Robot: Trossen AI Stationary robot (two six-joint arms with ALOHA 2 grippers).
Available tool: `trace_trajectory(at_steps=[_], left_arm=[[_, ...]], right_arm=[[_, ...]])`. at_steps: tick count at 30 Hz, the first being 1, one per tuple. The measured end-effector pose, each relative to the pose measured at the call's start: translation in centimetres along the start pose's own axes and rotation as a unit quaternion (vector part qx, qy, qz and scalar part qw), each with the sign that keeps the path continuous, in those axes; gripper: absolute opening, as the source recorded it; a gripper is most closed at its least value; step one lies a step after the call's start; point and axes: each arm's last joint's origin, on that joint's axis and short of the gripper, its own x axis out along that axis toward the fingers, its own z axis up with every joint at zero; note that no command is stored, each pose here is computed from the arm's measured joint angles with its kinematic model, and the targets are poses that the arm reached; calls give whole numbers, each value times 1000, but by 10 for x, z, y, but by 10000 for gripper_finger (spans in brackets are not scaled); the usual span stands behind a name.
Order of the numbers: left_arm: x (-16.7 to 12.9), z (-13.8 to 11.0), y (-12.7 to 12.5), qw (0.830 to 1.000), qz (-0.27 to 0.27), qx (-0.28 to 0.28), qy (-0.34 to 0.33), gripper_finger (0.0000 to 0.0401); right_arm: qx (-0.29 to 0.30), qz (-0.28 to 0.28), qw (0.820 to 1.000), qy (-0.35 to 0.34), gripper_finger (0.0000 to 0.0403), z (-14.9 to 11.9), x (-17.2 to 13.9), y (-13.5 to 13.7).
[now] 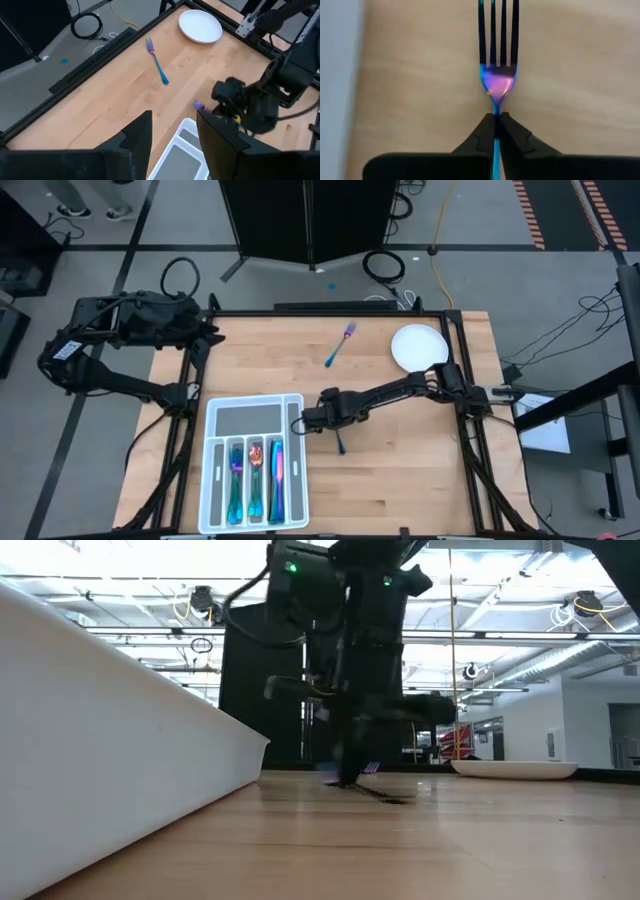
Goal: Sort silverware
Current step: Put the bottom iridescent fork into the cutlery tray
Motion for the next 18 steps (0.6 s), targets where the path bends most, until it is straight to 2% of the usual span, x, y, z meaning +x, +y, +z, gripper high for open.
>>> trace_trajectory(at_steps=[2, 5, 10, 14, 18], left_arm=[[0, 0, 0, 1000, -1, -10, 0, 154], [-1, 0, 0, 1000, 0, -14, -1, 154], [7, -2, -2, 999, -1, -48, 0, 154], [30, -15, -6, 995, 9, -95, 27, 154], [70, -35, -18, 987, 7, -149, 53, 154]], right_arm=[[-4, -18, 1000, -10, 3, 6, -6, -6], [-8, -15, 1000, -25, 2, 19, -29, -12], [-21, 33, 998, -54, 1, 36, -72, -18], [-29, 87, 992, -82, 1, 46, -118, -29], [-25, 126, 985, -117, 1, 53, -158, -44]])
